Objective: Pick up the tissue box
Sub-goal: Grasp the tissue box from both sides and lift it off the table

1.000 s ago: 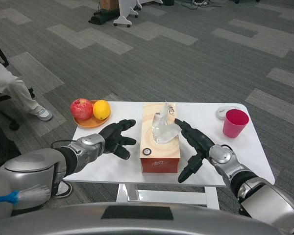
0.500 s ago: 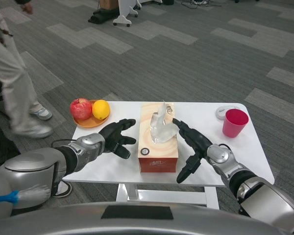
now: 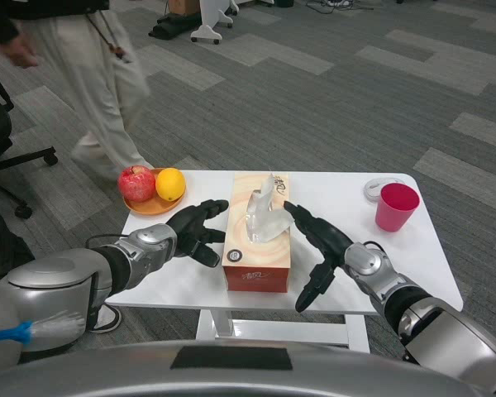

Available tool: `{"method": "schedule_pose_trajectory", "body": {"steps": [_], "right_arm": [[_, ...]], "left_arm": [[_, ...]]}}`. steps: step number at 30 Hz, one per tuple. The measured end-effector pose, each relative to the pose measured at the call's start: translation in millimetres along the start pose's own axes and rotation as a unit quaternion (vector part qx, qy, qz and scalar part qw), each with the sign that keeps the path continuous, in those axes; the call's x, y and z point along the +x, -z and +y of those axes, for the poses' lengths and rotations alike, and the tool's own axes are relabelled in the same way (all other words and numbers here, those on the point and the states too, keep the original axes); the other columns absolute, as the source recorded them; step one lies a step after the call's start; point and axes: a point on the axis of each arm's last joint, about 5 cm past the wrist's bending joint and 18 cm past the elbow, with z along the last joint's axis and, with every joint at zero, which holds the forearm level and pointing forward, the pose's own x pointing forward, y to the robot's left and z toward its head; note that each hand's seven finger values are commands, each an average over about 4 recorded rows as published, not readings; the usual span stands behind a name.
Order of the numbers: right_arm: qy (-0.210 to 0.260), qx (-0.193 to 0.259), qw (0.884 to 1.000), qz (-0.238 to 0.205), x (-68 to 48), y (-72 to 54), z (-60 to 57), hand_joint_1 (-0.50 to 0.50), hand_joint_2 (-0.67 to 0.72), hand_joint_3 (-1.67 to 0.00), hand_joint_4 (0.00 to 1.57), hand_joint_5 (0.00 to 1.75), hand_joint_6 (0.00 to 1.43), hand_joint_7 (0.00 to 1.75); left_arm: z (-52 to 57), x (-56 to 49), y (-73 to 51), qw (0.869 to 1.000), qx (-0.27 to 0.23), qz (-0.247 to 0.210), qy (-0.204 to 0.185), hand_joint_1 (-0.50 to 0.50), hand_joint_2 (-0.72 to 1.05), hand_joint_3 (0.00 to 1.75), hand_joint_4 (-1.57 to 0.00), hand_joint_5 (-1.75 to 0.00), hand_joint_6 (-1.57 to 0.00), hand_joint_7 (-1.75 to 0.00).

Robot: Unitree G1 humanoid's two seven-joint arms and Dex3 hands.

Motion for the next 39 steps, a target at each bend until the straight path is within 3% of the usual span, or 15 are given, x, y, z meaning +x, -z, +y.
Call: {"method": "schedule_pose_trajectory", "body": {"steps": [30,33,39], "right_arm": [[-0.022,-0.014,1.000,-0.010,3.9,-6.0,3.7,-0.17,0.28,-0.16,0.00,0.10,0.00,0.00],[-0.022,-0.015,1.000,-0.011,4.1,-6.4,3.7,-0.17,0.25,-0.16,0.00,0.10,0.00,0.00],[-0.022,-0.016,1.000,-0.014,4.4,-7.8,3.3,-0.15,0.22,-0.16,0.00,0.10,0.00,0.00]], "left_arm": [[-0.1,0.1,-0.4,1.000,-0.002,-0.001,0.002,0.50,-0.64,0.09,0.00,-0.92,0.00,-0.21],[-0.1,0.1,-0.7,1.000,-0.003,-0.002,0.002,0.50,-0.64,0.02,0.00,-0.92,0.00,-0.21],[-0.1,0.2,-1.4,1.000,-0.006,-0.005,0.003,0.50,-0.64,0.09,0.00,-0.92,0.00,-0.21]]}}
